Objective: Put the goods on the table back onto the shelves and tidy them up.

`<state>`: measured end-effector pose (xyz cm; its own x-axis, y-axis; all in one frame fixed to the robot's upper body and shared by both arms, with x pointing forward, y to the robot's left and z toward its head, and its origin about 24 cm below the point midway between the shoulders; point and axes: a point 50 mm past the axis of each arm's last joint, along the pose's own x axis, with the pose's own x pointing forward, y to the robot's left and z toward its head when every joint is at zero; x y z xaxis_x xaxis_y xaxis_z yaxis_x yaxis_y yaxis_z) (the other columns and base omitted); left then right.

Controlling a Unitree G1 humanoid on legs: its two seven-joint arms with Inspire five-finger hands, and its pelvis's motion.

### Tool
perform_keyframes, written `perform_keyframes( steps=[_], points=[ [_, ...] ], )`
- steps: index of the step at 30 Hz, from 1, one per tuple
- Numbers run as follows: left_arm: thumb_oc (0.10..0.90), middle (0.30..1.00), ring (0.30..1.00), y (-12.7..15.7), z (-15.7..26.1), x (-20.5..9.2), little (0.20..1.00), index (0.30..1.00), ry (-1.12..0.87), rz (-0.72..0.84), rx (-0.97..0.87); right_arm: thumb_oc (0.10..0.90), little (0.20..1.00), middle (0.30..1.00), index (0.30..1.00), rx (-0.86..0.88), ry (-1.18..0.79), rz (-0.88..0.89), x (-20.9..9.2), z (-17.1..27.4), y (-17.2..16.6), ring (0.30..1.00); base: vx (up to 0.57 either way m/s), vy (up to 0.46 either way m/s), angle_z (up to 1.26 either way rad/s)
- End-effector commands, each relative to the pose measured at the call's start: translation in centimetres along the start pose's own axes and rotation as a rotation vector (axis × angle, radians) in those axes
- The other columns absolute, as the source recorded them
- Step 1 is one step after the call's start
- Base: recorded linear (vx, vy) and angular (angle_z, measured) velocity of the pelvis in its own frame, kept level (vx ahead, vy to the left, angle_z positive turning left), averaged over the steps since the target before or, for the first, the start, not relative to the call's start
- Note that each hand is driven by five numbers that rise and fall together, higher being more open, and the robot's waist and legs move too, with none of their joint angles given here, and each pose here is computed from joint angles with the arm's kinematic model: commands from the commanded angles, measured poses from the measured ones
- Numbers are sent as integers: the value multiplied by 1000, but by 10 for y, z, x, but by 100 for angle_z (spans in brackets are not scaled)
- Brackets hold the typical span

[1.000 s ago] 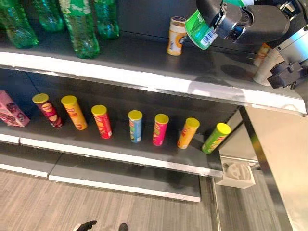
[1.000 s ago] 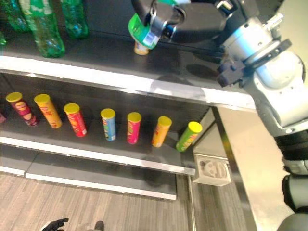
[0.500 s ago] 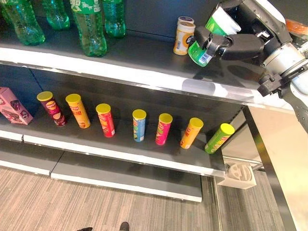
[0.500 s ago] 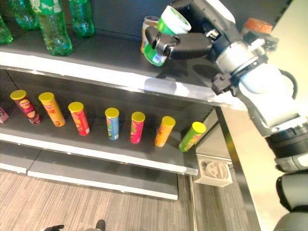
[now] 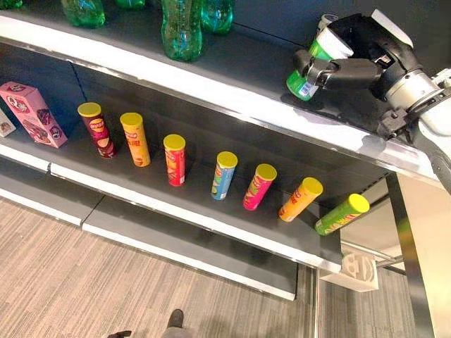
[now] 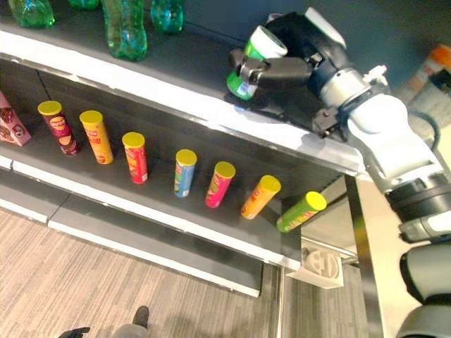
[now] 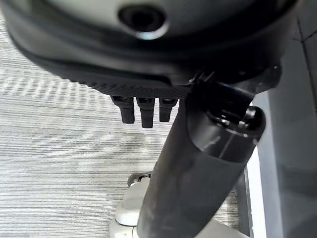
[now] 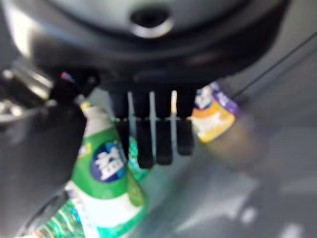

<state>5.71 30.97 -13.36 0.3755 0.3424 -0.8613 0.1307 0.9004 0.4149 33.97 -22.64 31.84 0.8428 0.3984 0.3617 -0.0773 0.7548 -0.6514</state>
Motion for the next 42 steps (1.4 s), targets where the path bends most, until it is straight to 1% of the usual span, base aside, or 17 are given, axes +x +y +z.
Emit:
perform_keyframes(
  steps=[1, 15, 28, 34, 35, 36, 37, 42],
  points=[
    [800, 900, 900, 27, 4, -2, 900, 900, -39, 77, 30, 400, 300, 300, 300, -95, -174, -113, 12, 56, -37, 300, 0, 0, 0],
    [800, 900, 900, 26, 10, -1, 900, 900, -64, 68, 68, 400, 300, 300, 300, -136, -149, -95, 8, 50, -36, 300, 4, -5, 0],
    [800, 900, 900, 29, 14, -1, 900, 900, -82, 84, 83, 400, 300, 300, 300, -246, -50, -134, 5, 33, -46, 300, 0, 0, 0],
    [800, 900, 900, 30, 8, -2, 900, 900, -61, 91, 77, 400, 300, 300, 300, -232, -24, -147, -1, 26, -48, 300, 0, 0, 0],
    [800, 900, 900, 31, 8, -2, 900, 900, -61, 92, 75, 439, 359, 359, 359, -234, -21, -151, -1, 25, -49, 359, 0, 0, 0],
    [800, 900, 900, 31, 9, -2, 900, 900, -62, 93, 74, 765, 848, 848, 848, -229, -23, -154, -1, 25, -49, 848, 0, 0, 0],
    [800, 900, 900, 31, 9, -2, 900, 900, -65, 94, 70, 800, 900, 900, 900, -213, -29, -161, -1, 25, -49, 900, 0, 0, 0],
    [800, 900, 900, 31, 7, -2, 900, 900, -56, 92, 63, 800, 900, 900, 900, -181, -42, -214, -5, 27, -58, 900, 0, 0, 0]
  ],
)
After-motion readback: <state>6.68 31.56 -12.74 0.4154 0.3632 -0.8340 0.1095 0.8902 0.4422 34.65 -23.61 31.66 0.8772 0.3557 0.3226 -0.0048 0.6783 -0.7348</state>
